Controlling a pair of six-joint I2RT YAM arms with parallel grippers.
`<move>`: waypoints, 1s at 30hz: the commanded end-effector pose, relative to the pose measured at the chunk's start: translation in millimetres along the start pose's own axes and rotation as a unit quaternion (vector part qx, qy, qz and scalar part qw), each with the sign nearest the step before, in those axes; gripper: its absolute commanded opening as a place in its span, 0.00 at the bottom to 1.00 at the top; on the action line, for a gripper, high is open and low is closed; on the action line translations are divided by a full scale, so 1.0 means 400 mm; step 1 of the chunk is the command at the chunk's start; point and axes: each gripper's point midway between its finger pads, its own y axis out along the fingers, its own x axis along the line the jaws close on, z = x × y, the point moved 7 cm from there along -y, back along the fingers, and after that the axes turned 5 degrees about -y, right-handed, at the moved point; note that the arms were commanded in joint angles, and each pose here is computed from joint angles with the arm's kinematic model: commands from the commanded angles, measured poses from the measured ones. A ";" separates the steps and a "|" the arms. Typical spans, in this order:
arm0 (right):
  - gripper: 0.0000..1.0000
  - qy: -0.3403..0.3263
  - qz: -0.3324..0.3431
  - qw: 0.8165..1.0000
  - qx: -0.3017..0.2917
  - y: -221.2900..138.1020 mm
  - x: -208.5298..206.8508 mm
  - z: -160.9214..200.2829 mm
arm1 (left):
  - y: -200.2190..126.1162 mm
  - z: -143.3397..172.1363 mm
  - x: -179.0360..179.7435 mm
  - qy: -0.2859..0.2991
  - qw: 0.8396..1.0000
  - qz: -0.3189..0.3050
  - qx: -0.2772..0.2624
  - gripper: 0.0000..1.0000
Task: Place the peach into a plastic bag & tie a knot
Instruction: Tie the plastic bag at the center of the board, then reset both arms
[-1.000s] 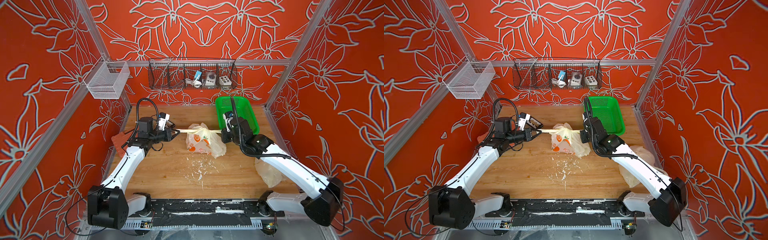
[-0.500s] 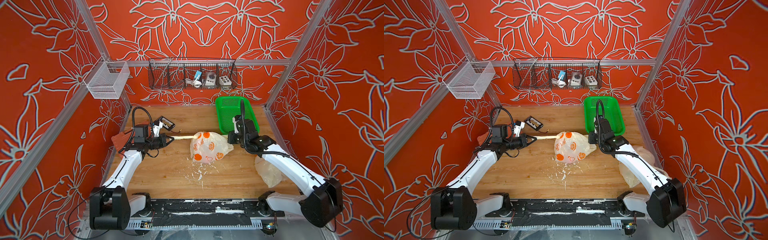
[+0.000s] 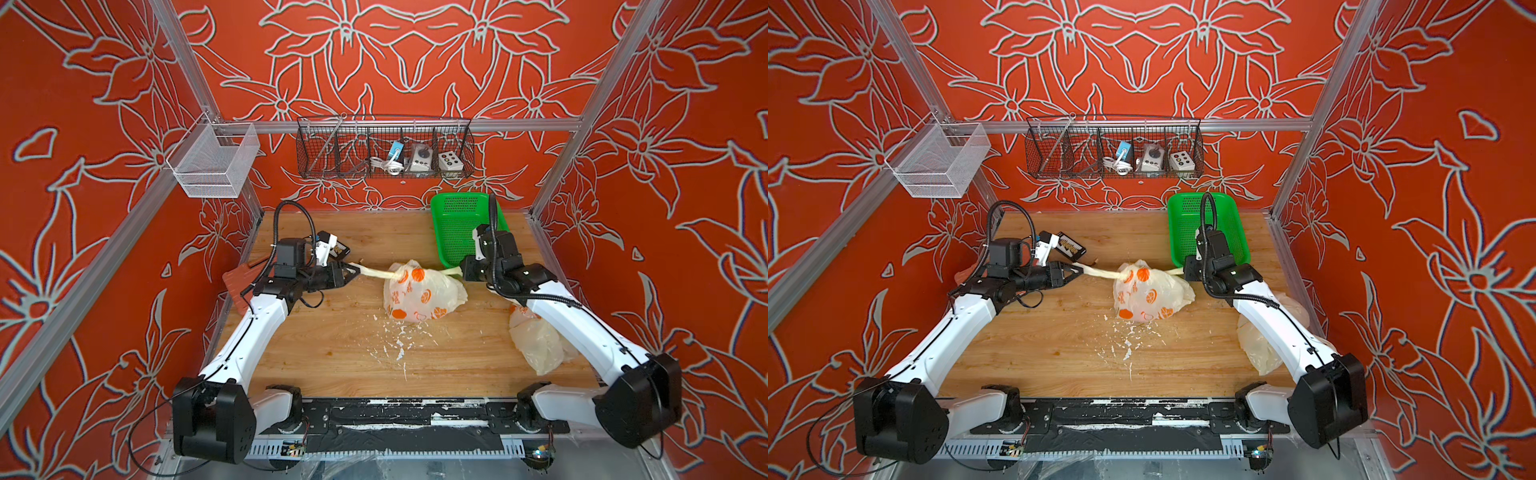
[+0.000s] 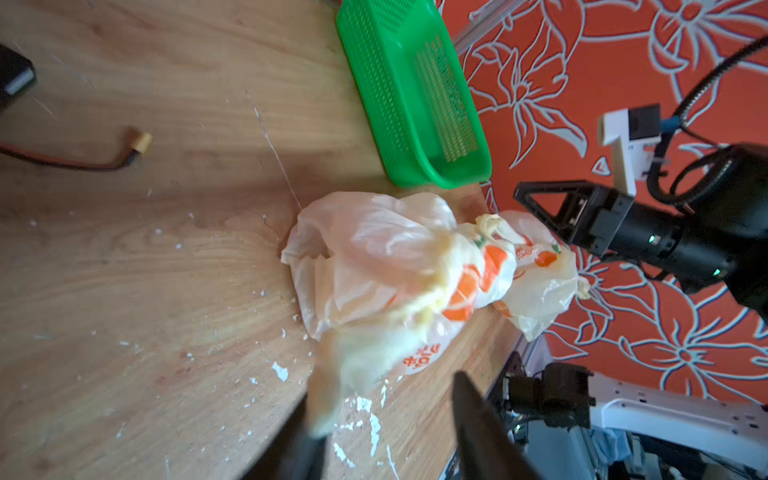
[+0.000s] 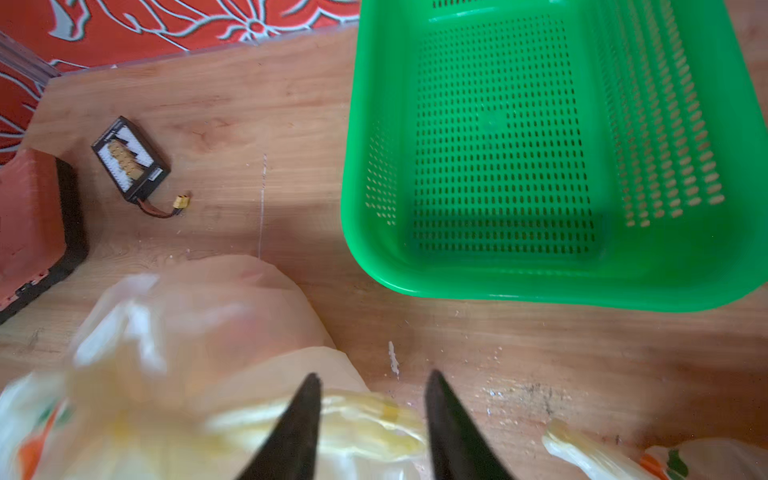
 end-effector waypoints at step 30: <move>0.97 -0.065 0.269 0.950 -0.146 0.172 -0.359 0.159 | -0.039 0.014 0.433 0.101 0.895 -0.333 -0.278 0.84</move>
